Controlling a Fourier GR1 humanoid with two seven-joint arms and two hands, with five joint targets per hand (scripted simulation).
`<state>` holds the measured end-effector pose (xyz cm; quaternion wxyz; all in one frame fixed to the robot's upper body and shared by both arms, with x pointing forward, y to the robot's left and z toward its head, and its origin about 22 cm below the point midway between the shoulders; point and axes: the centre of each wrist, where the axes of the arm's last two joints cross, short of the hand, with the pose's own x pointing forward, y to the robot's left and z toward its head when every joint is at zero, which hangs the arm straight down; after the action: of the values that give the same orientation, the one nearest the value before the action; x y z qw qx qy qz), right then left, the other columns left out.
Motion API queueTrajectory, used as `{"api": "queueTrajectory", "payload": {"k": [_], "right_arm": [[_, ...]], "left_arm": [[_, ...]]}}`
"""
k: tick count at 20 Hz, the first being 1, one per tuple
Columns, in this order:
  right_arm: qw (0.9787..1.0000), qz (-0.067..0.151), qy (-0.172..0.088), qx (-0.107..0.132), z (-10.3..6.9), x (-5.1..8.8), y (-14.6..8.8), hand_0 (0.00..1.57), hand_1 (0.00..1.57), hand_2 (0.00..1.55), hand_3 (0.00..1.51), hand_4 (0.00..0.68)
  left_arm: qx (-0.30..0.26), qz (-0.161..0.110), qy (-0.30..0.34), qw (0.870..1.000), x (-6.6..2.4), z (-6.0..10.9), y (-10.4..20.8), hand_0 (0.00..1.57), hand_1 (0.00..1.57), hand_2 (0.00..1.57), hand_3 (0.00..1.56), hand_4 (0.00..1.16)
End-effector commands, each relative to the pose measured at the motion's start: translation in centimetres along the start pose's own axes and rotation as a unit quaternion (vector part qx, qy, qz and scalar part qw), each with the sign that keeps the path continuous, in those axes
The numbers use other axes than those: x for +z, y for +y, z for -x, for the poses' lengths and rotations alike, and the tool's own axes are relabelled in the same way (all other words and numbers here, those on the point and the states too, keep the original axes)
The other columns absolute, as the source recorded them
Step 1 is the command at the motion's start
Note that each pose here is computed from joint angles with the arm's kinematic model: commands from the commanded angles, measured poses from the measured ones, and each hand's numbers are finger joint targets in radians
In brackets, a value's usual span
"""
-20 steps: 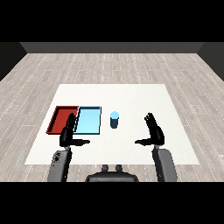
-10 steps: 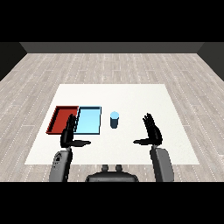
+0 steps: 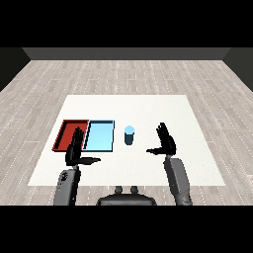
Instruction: Pick the blue can and put it in the blue box
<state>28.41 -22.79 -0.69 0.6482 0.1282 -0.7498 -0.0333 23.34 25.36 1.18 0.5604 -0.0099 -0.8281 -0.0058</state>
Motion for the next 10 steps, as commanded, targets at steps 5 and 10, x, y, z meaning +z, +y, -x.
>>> {"api": "queueTrajectory", "payload": {"k": [5,10], "right_arm": [[0.9992,0.013,0.021,-0.03,0.8,-3.2,2.9,0.0,0.0,0.0,0.0,0.0],[0.9986,0.013,0.043,-0.028,3.3,-4.4,4.0,0.0,0.0,0.0,0.0,0.0]], "left_arm": [[-0.008,0.005,-0.003,1.0,0.3,0.1,0.0,0.0,0.0,0.0,0.0,0.0],[-0.001,0.001,0.001,1.0,0.62,-1.9,-0.3,0.0,0.0,0.0,0.0,0.0]]}}
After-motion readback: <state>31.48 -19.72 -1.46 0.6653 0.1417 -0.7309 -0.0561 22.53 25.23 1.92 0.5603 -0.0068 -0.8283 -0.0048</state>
